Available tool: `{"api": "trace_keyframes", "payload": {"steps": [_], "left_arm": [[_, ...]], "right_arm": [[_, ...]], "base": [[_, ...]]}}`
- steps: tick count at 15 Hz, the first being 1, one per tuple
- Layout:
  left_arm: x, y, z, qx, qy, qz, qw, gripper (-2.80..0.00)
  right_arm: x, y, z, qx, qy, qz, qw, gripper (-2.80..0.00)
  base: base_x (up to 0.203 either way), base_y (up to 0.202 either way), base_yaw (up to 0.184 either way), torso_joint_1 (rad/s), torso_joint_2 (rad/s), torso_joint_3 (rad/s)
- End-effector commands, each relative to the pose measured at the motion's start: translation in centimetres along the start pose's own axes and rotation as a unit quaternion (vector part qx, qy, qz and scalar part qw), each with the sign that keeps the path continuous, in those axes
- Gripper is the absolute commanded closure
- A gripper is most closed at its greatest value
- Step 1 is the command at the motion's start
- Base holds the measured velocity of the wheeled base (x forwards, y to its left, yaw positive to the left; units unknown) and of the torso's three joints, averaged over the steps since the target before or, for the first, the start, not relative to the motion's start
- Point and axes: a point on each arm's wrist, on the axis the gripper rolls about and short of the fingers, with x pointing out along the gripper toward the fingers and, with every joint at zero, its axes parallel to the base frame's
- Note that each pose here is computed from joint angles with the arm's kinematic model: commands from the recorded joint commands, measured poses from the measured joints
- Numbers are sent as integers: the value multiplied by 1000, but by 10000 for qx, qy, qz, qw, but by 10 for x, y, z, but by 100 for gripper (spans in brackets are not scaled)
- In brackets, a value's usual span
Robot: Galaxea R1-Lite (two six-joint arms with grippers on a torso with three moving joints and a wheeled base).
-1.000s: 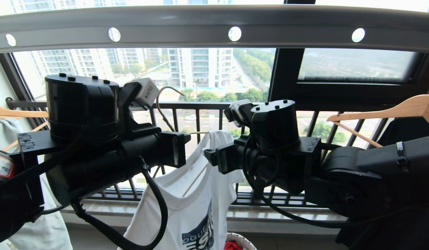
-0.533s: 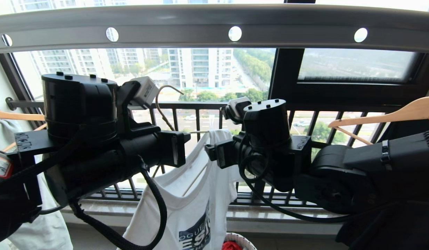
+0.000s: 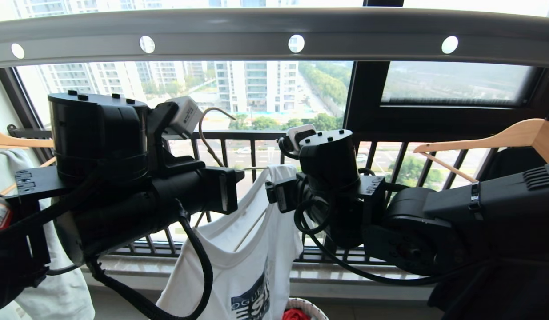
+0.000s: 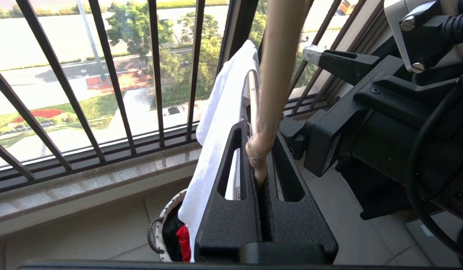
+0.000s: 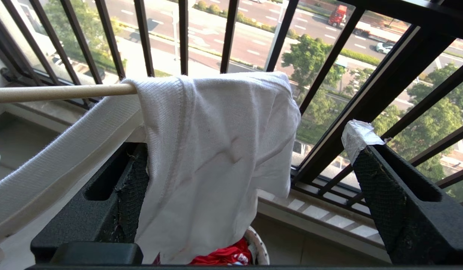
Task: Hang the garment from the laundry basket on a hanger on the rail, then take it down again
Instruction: Take the clothes off the clothes rack
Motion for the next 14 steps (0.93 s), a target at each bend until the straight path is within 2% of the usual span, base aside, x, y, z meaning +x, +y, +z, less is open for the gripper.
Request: {"api": "trace_keyframes", "payload": {"steps": [1, 3, 4, 9, 11, 14], "left_arm": [[-1, -1, 0, -3, -19, 21, 10000, 0], [0, -1, 0, -2, -15, 35, 10000, 0], [0, -1, 0, 6, -17, 42, 10000, 0], [-1, -1, 0, 5, -31, 77, 10000, 0], [3, 0, -2, 22, -60, 282, 9996, 0], [6, 0, -3, 31, -105, 305, 9995, 0]], "right_arm": [[-1, 2, 2, -6, -39, -22, 10000, -280], [0, 3, 1, -11, -33, -30, 10000, -280], [-1, 3, 1, -13, -34, -28, 10000, 0], [-1, 2, 1, -15, -27, -38, 10000, 0], [-3, 1, 2, -6, -40, -38, 10000, 0], [-3, 0, 4, 8, -59, -37, 10000, 0]], "base": [[0, 0, 0, 0, 0, 0], [0, 0, 0, 0, 0, 0], [0, 0, 0, 0, 0, 0], [0, 0, 0, 0, 0, 0], [0, 0, 0, 0, 0, 0], [0, 0, 0, 0, 0, 0]]}}
